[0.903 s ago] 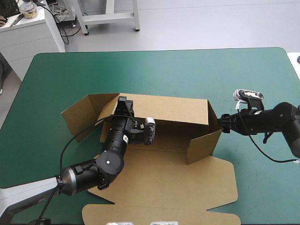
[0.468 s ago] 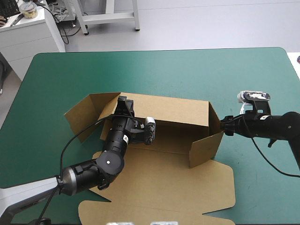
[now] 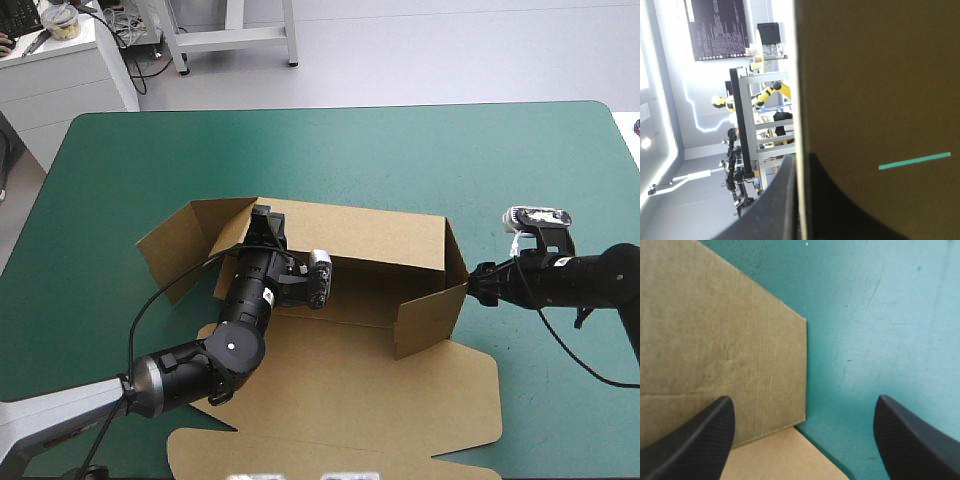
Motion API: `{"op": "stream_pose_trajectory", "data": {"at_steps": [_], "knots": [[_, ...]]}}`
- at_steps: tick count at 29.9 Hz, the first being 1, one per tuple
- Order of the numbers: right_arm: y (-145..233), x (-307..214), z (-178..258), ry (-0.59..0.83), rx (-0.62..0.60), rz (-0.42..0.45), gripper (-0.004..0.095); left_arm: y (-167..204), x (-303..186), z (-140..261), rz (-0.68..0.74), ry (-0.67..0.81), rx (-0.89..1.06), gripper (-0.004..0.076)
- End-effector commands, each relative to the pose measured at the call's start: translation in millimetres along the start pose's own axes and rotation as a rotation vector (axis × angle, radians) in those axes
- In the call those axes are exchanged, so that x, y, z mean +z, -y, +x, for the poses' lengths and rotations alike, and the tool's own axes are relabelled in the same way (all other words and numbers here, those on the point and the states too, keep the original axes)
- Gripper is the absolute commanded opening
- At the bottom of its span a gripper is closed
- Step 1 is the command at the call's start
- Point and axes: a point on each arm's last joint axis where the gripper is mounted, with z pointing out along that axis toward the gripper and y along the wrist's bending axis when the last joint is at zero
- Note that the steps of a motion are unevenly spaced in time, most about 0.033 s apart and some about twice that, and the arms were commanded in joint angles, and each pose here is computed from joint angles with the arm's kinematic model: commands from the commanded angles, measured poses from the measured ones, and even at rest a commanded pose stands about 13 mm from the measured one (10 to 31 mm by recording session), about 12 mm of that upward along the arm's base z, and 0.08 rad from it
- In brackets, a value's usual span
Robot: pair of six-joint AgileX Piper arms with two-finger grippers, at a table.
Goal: Fold the box
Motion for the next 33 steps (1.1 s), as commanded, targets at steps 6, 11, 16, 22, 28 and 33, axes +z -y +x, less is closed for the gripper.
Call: {"op": "stream_pose_trajectory", "data": {"at_steps": [6, 11, 16, 22, 28, 33], "knots": [[-14, -21, 17, 0.099, -0.102, -0.019, 0.0714, -16, -7, 3, -0.066, -0.014, -0.037, -0.001], [-22, -20, 24, 0.15, -0.184, -0.111, 0.0714, -16, -7, 4, -0.072, -0.025, -0.049, -0.001], [-21, -11, 20, 0.222, -0.273, -0.121, 0.0714, -17, -6, 4, -0.073, -0.028, -0.049, -0.001], [-19, -1, 14, 0.232, -0.318, -0.167, 0.0714, -17, -6, 4, -0.073, -0.028, -0.049, -0.001], [-23, 4, 19, 0.29, -0.294, -0.227, 0.0714, -17, -6, 4, -0.074, -0.03, -0.059, -0.001], [-19, 12, 36, 0.338, -0.22, -0.212, 0.0714, -18, -7, 5, -0.082, -0.037, -0.063, -0.001]]}}
